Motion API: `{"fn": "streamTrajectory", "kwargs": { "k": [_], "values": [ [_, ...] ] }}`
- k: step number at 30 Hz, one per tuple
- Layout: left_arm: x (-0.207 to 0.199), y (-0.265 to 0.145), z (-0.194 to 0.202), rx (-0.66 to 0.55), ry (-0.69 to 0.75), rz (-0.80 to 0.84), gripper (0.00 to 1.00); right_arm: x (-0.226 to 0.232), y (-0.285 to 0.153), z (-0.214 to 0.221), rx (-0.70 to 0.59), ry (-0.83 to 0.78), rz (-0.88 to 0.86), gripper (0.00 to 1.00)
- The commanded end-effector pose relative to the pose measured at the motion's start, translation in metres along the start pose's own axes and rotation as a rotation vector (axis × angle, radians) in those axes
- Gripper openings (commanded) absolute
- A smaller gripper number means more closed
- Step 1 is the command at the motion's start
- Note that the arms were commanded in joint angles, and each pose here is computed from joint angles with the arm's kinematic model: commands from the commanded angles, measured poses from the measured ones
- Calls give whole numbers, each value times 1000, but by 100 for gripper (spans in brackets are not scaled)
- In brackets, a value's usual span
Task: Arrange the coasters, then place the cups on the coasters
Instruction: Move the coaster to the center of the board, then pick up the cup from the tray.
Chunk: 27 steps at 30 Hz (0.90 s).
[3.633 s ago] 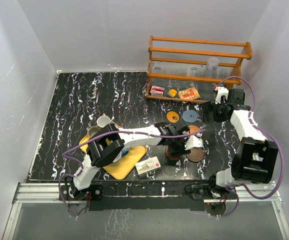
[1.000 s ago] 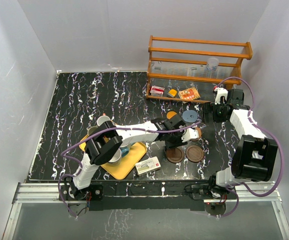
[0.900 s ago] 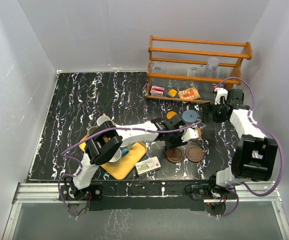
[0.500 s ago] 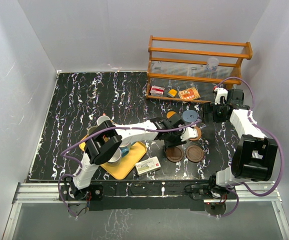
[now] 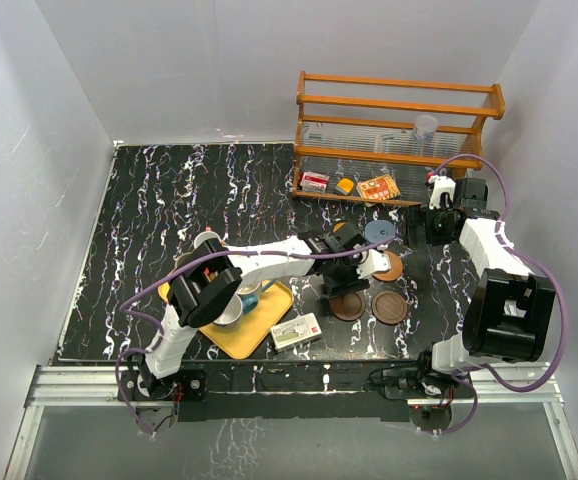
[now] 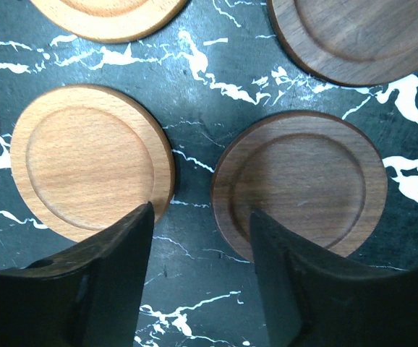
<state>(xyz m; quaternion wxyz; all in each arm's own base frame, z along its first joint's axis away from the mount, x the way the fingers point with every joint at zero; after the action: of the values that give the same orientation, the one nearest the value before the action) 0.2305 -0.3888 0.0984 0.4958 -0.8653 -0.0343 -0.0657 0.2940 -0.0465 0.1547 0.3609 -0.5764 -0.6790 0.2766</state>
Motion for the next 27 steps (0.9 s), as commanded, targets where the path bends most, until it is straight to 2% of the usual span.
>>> {"fn": "streamTrajectory", "kwargs": {
  "k": [1,5,6,12,17,22,27],
  "values": [
    [2,-34,-20,-49,-9,43,62,-3,-5,-17,-56,-16,17,98],
    [12,-60,-32,-84,1,-12,73,1,-12,-23,-85,-30,-3,98],
    [27,-82,-32,-107,-21,-50,78,4,-20,-29,-100,-54,-24,98],
    [65,-140,-12,-144,-127,-167,85,11,-40,-55,-160,-113,-31,98],
    [84,-183,20,-127,-215,-266,87,24,-48,-71,-196,-138,-83,98],
    [86,-213,57,-96,-316,-317,87,39,-46,-83,-247,-172,-137,98],
    [74,-232,84,-93,-387,-269,82,70,-34,-82,-238,-237,-204,98]
  ]
}}
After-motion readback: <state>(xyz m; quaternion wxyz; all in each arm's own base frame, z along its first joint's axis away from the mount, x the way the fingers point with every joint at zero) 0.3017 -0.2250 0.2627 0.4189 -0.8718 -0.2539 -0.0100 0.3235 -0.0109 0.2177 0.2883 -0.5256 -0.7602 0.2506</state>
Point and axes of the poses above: each gripper's point midway between its finger pads, its own y axis out along the fingers, its own x axis along the line the jaws close on, z = x × y, the point moved 8 cm from there along -y, back along the fingers, and after that the axes turned 8 degrees about y, right-handed, at the moved point
